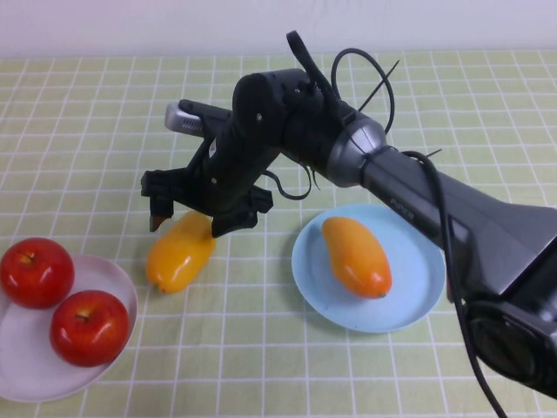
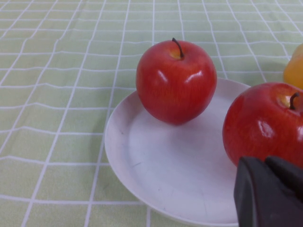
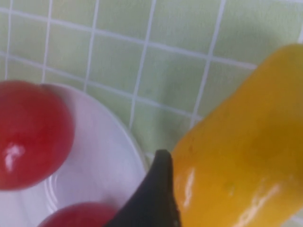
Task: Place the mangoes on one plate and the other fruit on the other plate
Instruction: Put another type of fruit in the right plate
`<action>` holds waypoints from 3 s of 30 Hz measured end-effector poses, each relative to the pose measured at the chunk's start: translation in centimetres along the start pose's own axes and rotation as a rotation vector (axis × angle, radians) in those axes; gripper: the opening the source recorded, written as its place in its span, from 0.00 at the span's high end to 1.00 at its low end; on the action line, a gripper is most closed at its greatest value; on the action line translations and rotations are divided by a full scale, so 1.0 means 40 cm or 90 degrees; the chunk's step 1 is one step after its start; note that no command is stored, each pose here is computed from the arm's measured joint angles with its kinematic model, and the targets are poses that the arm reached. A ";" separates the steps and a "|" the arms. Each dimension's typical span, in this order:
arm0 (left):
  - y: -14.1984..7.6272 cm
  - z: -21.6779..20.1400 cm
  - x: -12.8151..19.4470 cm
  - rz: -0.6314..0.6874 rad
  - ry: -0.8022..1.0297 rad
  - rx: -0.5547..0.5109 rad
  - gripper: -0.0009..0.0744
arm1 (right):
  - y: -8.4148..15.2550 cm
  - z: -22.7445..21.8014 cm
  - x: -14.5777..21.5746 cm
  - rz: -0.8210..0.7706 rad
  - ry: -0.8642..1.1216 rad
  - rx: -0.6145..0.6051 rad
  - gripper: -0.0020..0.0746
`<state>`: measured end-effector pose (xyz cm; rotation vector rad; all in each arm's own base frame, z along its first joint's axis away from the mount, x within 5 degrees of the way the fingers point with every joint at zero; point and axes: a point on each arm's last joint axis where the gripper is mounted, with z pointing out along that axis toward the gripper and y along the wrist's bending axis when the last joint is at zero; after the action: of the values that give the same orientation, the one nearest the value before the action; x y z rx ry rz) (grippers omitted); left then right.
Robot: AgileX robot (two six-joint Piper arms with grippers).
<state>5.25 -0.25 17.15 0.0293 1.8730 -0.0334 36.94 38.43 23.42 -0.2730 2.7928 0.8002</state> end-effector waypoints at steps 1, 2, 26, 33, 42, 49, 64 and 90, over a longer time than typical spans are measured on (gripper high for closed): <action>0.000 0.000 0.000 0.000 0.000 0.000 0.99 | -0.002 0.007 -0.003 -0.001 -0.001 0.003 0.11; 0.000 0.000 0.000 0.000 0.000 0.000 0.99 | -0.003 0.012 -0.004 -0.004 -0.001 0.007 0.11; 0.000 0.000 0.000 0.000 0.000 0.000 0.99 | -0.006 0.048 0.006 -0.157 0.029 0.077 0.26; 0.000 0.000 0.000 0.000 0.000 0.000 0.99 | 0.023 -0.057 -0.022 -0.208 -0.029 0.070 0.26; 0.000 0.000 0.000 0.000 0.000 0.000 0.99 | 0.005 -0.258 0.030 -0.269 -0.044 0.177 0.26; 0.000 0.000 0.000 0.000 0.000 0.000 0.99 | -0.145 -0.352 0.099 -0.188 0.008 0.282 0.26; 0.000 0.000 0.000 0.000 0.000 0.000 0.99 | -0.378 -0.319 0.119 -0.005 0.096 0.352 0.26; 0.000 0.000 0.000 0.000 0.000 0.000 0.99 | -0.320 -0.427 0.144 -0.029 0.043 0.284 0.41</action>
<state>5.25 -0.25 17.15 0.0293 1.8730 -0.0334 31.70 17.86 29.64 -0.2846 2.9167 0.1461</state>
